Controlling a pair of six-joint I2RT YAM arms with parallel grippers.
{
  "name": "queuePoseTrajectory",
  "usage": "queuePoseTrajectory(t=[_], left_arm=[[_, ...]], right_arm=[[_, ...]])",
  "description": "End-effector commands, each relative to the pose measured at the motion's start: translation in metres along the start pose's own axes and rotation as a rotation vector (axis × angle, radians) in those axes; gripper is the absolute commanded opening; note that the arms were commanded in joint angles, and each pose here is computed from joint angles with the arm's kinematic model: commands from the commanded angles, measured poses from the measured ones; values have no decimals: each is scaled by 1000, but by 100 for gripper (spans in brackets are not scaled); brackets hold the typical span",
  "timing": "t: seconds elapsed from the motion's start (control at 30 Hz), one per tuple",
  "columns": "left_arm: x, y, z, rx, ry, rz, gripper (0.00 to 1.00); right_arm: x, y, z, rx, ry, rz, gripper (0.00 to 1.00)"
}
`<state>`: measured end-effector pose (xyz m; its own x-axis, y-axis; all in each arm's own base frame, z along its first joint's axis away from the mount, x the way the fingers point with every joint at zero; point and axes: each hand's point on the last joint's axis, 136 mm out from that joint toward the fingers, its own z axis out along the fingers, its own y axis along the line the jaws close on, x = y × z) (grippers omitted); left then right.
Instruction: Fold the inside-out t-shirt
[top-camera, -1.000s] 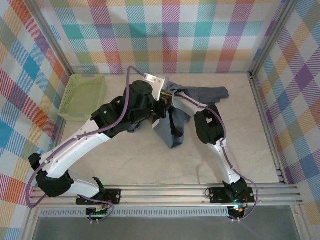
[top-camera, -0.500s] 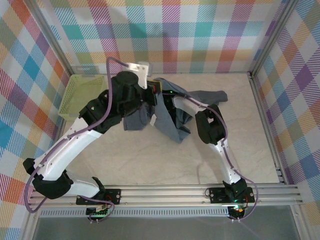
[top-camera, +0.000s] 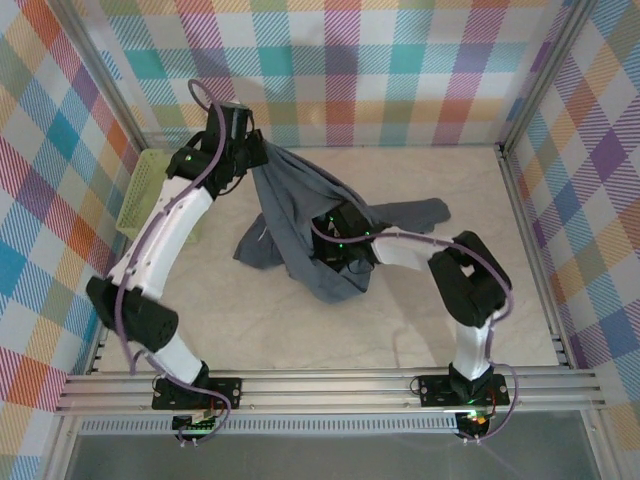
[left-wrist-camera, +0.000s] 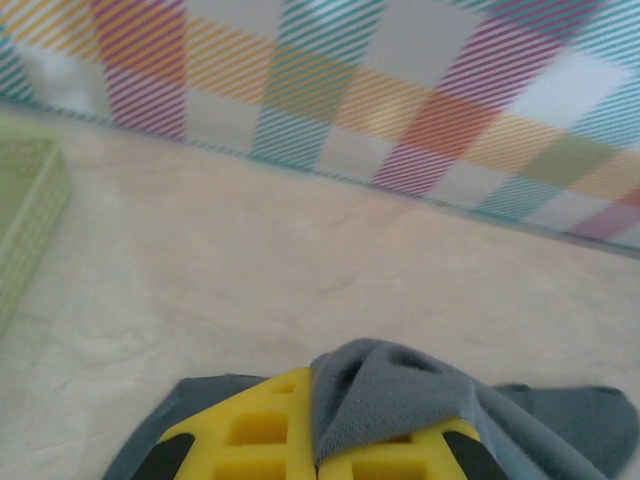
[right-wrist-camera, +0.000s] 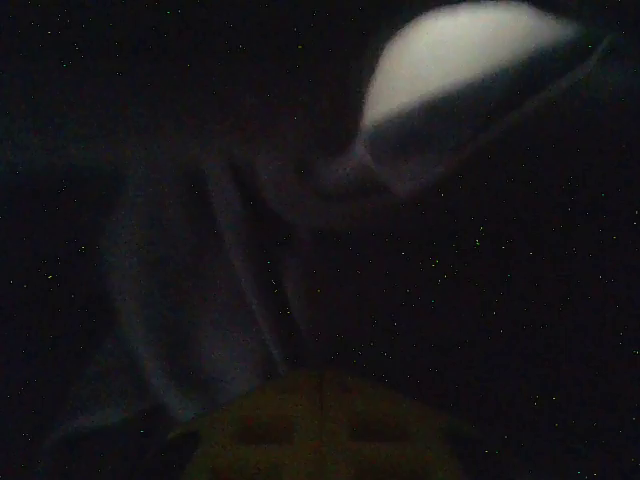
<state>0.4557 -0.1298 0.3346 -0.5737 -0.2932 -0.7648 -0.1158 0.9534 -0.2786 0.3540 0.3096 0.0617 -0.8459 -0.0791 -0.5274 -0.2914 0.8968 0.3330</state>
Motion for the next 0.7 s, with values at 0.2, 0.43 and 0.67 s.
queuePoseTrajectory(t=[0.2,0.43,0.67], left_arm=[[68,57,100,-282,290,14,0],[100,96,125,-479,370,71,0],[126,113,131,-541,444,107,0]], right_arm=[[-29,57,-90,-330,-304,-153,0],[-26,59,-140,-365,-390,-214,0],[-24,45,-191,-351,-532,-255,0]])
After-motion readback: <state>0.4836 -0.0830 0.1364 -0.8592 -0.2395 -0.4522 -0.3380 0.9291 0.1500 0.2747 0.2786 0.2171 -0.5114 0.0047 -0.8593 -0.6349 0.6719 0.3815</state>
